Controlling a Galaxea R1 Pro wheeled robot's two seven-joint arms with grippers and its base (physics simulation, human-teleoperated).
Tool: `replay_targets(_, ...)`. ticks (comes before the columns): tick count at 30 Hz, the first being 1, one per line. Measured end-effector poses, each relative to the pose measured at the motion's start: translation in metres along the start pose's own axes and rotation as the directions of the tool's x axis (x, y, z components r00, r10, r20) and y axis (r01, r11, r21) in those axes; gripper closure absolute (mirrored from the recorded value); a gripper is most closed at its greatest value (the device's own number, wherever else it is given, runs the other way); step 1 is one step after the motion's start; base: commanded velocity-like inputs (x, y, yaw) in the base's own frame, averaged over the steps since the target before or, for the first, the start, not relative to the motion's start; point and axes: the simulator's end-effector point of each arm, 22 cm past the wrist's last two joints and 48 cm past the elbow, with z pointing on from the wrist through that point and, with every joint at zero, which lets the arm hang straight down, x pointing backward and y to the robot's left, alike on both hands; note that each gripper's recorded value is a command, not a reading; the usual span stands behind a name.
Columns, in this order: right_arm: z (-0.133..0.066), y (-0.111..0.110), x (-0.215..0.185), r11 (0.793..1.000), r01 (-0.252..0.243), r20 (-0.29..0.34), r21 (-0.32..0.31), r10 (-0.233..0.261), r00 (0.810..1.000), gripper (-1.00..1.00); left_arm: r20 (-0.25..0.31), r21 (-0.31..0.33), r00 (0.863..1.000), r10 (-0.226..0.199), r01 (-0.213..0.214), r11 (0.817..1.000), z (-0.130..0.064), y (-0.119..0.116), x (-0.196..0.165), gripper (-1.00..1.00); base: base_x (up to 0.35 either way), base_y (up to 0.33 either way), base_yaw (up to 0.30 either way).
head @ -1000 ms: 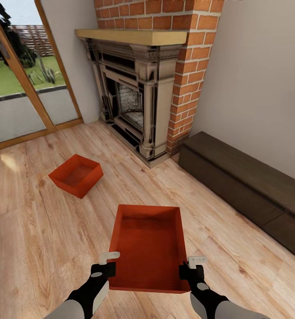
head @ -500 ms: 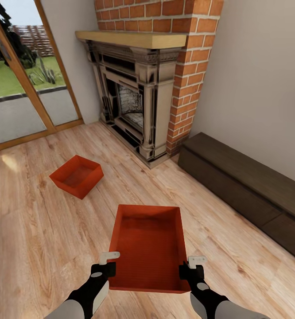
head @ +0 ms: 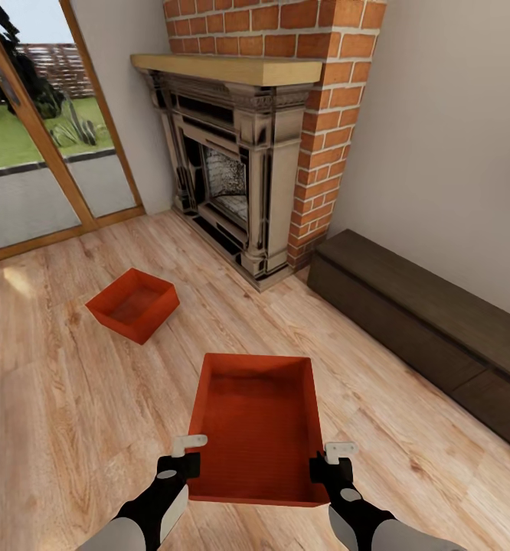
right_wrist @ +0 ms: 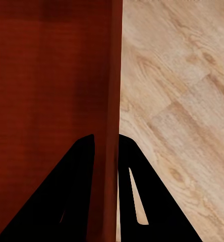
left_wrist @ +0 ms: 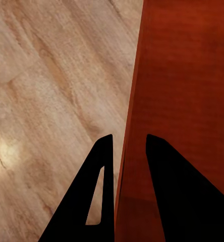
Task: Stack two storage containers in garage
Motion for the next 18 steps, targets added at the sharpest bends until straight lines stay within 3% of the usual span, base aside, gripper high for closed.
replay_targets(18,-0.004,0.0,-0.013,1.0,0.0,0.024,0.002,0.0,1.0,1.0,0.024,0.002,1.0,-0.003,0.003,1.0,-0.005,0.001,-0.012,1.0,0.0,0.0,0.061)
